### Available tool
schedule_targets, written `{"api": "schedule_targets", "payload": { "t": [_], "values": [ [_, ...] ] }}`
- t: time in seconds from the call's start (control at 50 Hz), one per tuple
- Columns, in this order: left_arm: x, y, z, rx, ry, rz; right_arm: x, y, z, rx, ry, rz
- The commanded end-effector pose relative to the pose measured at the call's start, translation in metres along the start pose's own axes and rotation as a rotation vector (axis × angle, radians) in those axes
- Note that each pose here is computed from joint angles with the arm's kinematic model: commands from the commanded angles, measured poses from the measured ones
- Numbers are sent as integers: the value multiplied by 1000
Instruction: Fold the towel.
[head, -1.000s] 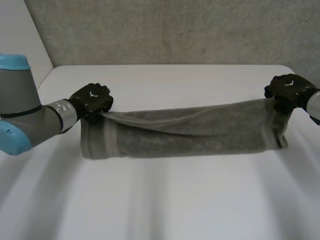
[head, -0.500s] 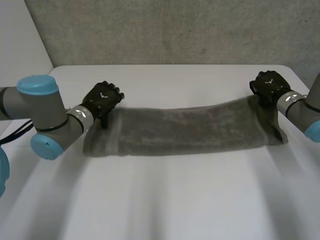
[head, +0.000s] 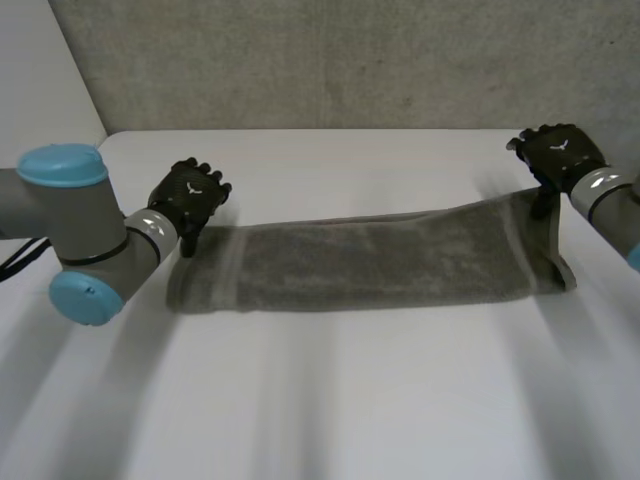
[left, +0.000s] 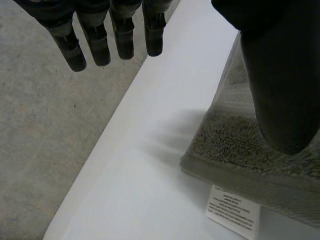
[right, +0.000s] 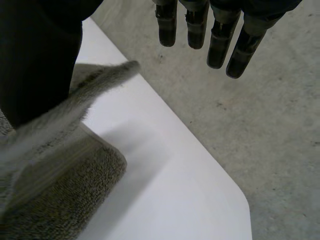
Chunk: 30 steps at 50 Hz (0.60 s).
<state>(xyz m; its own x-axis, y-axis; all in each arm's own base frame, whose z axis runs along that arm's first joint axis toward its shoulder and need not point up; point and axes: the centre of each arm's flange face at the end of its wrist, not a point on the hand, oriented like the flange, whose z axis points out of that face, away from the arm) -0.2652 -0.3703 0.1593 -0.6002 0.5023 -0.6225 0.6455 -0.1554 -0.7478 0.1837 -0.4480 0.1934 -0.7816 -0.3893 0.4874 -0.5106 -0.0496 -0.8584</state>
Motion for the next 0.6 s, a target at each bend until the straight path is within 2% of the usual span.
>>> {"api": "schedule_targets", "payload": {
  "t": [0.02, 0.08, 0.12, 0.24, 0.5, 0.6],
  "values": [
    [-6, -19, -32, 19, 1, -70, 6, -26, -45, -11, -15, 33],
    [-8, -22, -38, 24, -3, -100, 13, -25, -53, -23, -5, 37],
    [-8, -26, -48, 28, 2, -155, 33, -18, -66, -49, 46, 41],
    [-7, -27, -54, 39, 24, -190, 35, -16, -69, -37, 27, 34],
    [1, -20, -52, 28, 47, -201, 21, 20, -26, -58, 4, 45],
    [1, -17, -51, 22, 48, -205, 15, 26, -22, -86, 18, 42]
  ]
}}
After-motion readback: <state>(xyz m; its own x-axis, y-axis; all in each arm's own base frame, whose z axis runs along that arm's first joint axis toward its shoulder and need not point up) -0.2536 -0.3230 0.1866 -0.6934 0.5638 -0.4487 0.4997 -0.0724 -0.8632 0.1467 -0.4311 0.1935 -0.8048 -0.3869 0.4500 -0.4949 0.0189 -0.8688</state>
